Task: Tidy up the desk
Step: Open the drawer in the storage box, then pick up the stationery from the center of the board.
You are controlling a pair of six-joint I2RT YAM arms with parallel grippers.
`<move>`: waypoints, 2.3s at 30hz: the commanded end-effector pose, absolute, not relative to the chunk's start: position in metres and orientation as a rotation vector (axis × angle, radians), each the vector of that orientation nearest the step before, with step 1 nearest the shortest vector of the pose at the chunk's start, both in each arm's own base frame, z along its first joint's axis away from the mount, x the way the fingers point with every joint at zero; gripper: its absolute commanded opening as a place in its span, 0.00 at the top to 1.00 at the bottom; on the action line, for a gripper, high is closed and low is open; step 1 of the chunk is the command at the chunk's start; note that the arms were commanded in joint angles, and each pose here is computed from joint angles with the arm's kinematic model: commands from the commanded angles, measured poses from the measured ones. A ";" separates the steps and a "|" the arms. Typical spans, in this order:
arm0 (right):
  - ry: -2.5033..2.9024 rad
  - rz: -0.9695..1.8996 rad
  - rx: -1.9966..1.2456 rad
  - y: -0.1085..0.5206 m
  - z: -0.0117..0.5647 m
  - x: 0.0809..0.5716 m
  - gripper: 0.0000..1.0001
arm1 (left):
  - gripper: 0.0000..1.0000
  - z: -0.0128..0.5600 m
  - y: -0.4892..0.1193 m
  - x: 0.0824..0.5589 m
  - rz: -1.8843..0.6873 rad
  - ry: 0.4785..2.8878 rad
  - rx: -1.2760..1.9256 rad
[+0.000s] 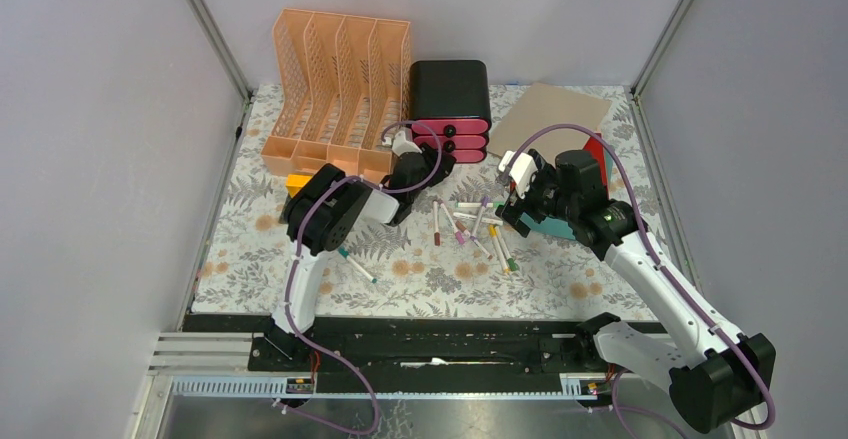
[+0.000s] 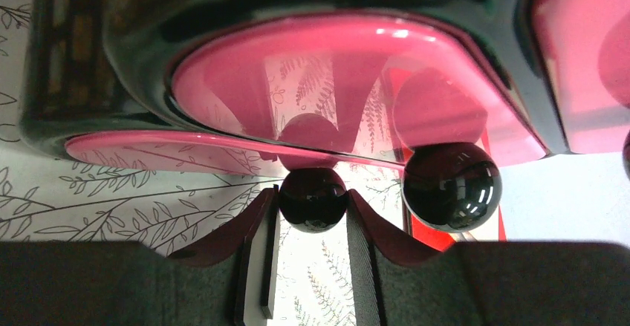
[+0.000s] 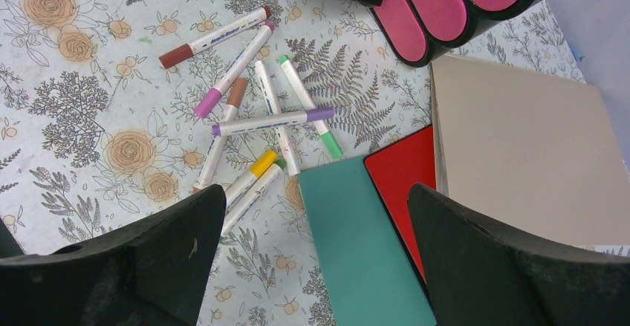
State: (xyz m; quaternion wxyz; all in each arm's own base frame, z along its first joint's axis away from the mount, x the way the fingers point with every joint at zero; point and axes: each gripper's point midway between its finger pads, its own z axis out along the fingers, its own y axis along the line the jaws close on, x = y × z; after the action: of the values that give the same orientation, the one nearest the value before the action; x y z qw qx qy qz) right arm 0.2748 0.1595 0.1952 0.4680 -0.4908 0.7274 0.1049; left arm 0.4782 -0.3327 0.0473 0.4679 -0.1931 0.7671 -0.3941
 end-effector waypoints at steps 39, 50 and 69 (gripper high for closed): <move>1.756 0.281 -1.237 0.164 0.193 0.275 0.00 | 0.24 0.153 -0.306 0.349 -0.976 1.765 -0.162; 1.765 0.290 -1.250 0.165 0.188 0.274 0.00 | 0.01 0.187 -0.231 0.309 -0.714 1.692 -0.072; 1.798 0.297 -1.267 0.164 0.176 0.276 0.00 | 0.01 0.161 -0.151 0.250 -0.688 1.707 -0.309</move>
State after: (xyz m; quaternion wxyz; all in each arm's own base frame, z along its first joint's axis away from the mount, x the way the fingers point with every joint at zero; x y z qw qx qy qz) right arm 0.2746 0.1628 0.1757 0.4416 -0.5068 0.7314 0.1155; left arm 0.2557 -0.1487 0.1681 0.6173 -0.1234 0.7235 -0.2834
